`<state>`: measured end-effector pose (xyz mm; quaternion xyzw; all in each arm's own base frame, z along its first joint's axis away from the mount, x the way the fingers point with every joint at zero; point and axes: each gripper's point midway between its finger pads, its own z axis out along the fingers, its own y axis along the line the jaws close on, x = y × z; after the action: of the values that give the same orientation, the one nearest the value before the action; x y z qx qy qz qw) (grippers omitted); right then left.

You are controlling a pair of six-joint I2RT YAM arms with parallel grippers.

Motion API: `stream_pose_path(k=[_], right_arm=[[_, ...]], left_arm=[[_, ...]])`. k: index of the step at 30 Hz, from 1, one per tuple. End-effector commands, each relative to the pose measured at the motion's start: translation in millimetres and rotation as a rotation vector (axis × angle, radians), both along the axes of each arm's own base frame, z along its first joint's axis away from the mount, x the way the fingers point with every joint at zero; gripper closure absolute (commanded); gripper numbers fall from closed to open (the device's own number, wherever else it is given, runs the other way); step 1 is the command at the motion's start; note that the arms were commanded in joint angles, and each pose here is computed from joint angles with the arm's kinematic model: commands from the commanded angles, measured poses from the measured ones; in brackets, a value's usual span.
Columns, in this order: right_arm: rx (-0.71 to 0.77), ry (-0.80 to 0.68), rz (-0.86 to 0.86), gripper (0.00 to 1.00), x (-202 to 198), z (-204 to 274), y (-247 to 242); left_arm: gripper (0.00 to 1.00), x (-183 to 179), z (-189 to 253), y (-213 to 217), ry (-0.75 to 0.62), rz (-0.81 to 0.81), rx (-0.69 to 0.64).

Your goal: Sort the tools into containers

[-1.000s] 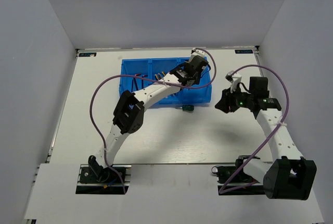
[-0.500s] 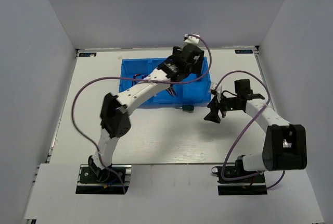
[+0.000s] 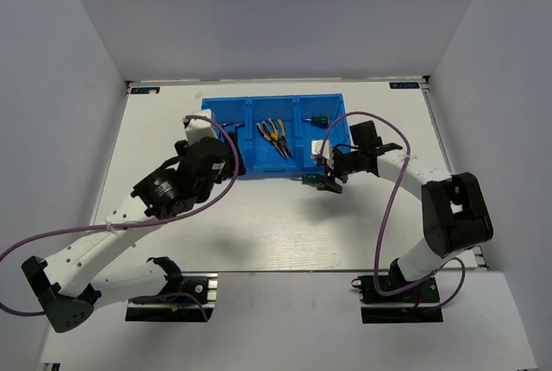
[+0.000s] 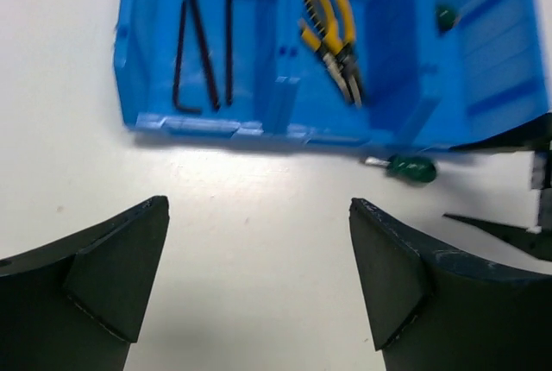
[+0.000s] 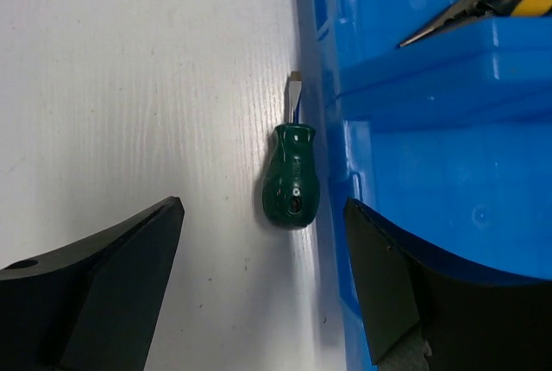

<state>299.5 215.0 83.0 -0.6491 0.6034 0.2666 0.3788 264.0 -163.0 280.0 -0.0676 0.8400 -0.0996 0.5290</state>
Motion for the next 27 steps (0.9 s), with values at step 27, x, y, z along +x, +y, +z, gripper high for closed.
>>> stream_pose_path(k=[27], right_arm=[[-0.234,-0.148,0.113,0.44,18,-51,18]], left_arm=[[0.02,-24,-14,36,0.063,0.105,0.004]])
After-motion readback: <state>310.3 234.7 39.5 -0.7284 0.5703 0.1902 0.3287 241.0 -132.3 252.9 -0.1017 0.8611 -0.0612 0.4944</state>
